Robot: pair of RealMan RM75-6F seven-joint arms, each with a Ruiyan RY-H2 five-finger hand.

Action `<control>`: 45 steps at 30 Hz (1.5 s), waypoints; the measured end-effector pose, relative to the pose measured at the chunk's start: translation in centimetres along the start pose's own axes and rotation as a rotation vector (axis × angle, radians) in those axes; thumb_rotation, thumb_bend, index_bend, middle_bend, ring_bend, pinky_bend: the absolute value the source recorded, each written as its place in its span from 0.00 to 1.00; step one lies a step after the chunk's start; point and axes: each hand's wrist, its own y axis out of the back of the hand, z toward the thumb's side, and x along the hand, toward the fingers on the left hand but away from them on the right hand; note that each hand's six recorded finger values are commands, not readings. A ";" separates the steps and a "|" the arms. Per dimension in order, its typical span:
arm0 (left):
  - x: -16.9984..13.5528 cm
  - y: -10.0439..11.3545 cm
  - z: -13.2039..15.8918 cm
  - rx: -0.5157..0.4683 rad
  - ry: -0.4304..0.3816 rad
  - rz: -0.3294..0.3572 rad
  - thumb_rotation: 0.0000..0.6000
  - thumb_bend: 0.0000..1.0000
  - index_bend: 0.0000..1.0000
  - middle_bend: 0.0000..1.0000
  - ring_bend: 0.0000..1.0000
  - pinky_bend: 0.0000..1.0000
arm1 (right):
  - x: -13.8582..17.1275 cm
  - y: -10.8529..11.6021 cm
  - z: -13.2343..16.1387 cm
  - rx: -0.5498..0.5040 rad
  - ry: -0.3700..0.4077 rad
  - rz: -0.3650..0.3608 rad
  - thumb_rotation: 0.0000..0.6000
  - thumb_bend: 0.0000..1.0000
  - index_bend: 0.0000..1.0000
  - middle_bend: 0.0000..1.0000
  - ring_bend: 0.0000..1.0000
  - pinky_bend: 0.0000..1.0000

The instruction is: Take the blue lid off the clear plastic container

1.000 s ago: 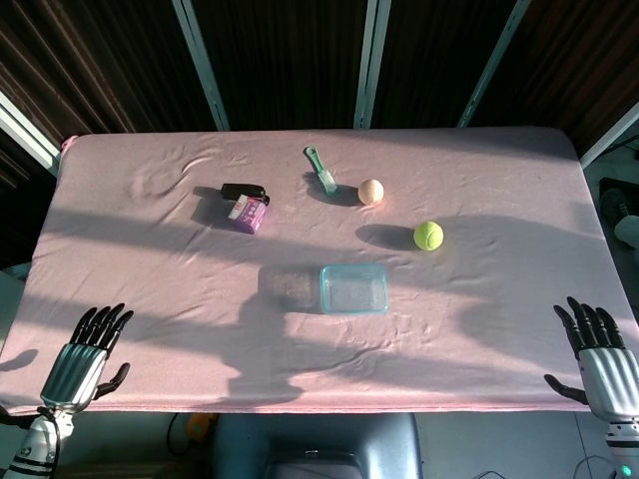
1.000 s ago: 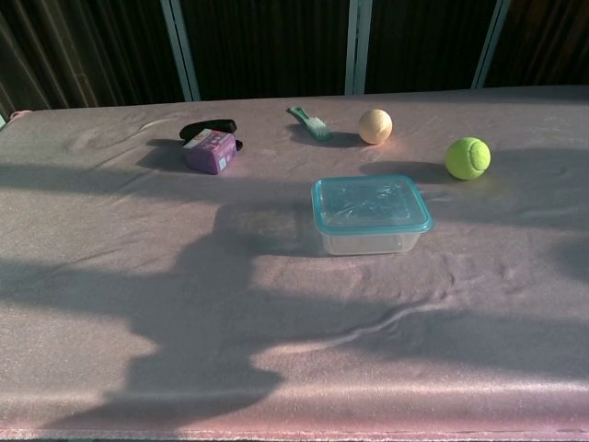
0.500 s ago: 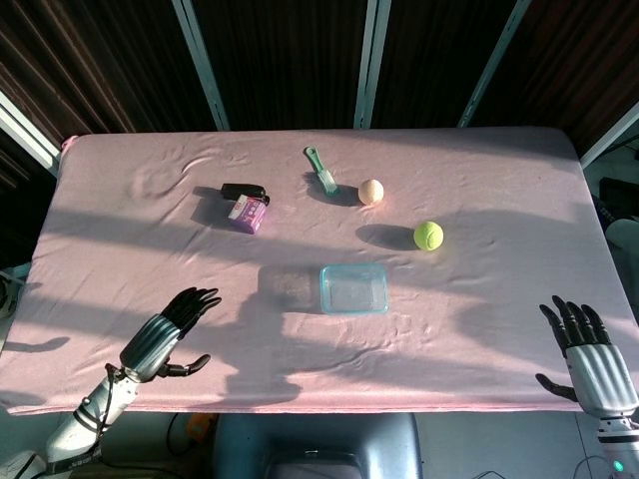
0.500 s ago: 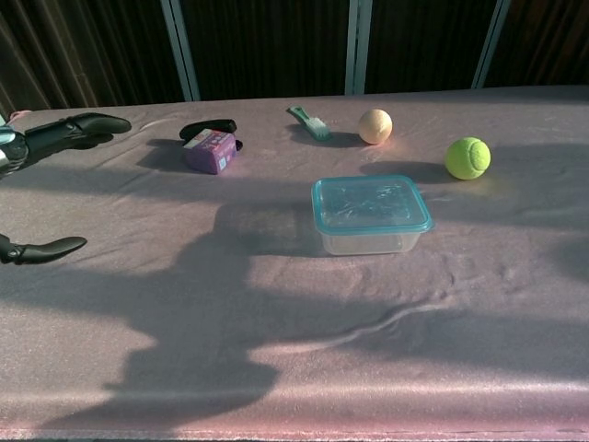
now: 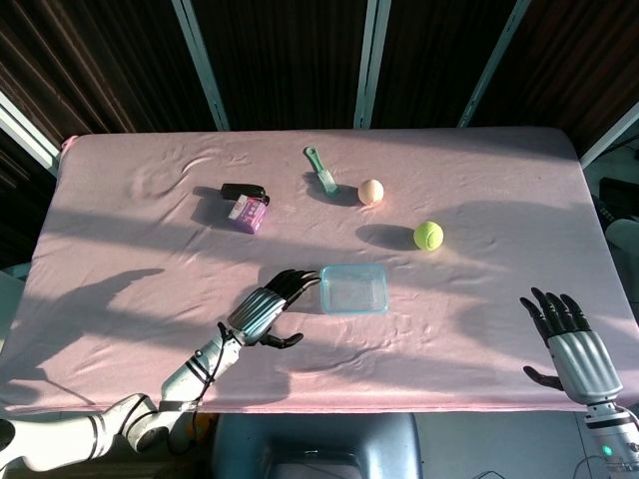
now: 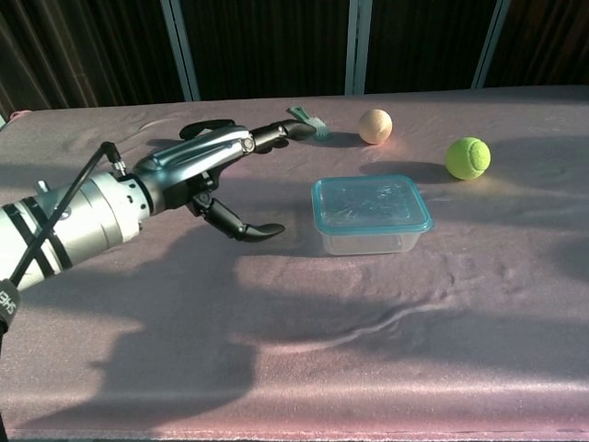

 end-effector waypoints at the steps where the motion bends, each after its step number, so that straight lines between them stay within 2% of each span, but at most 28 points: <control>1: 0.5 -0.1 0.0 0.007 0.003 0.001 1.00 0.25 0.00 0.00 0.00 0.00 | 0.0 0.0 0.0 -0.001 0.000 0.000 1.00 0.11 0.00 0.00 0.00 0.00; 5: 1.6 -0.5 0.2 0.013 0.007 0.012 1.00 0.25 0.00 0.00 0.00 0.00 | -0.1 0.0 -0.6 -0.012 -0.010 0.004 1.00 0.11 0.00 0.00 0.00 0.00; 13: 5.4 -3.1 -0.4 0.045 0.047 0.026 1.00 0.25 0.00 0.00 0.00 0.00 | -0.4 0.6 -2.1 -0.054 -0.017 -0.009 1.00 0.11 0.00 0.00 0.00 0.00; 21: 8.4 -5.0 0.3 0.093 0.049 0.006 1.00 0.25 0.00 0.00 0.00 0.00 | -0.5 0.9 -3.3 -0.075 -0.032 -0.010 1.00 0.12 0.00 0.00 0.00 0.00; 41: 11.3 -6.5 -0.1 0.133 0.101 -0.009 1.00 0.25 0.00 0.00 0.00 0.00 | -0.2 0.6 -5.8 -0.120 -0.084 0.005 1.00 0.12 0.00 0.00 0.00 0.00; 45: 11.5 -6.9 -0.5 0.143 0.118 -0.016 1.00 0.26 0.00 0.00 0.00 0.05 | 0.0 0.6 -6.0 -0.123 -0.087 0.007 1.00 0.11 0.00 0.00 0.00 0.00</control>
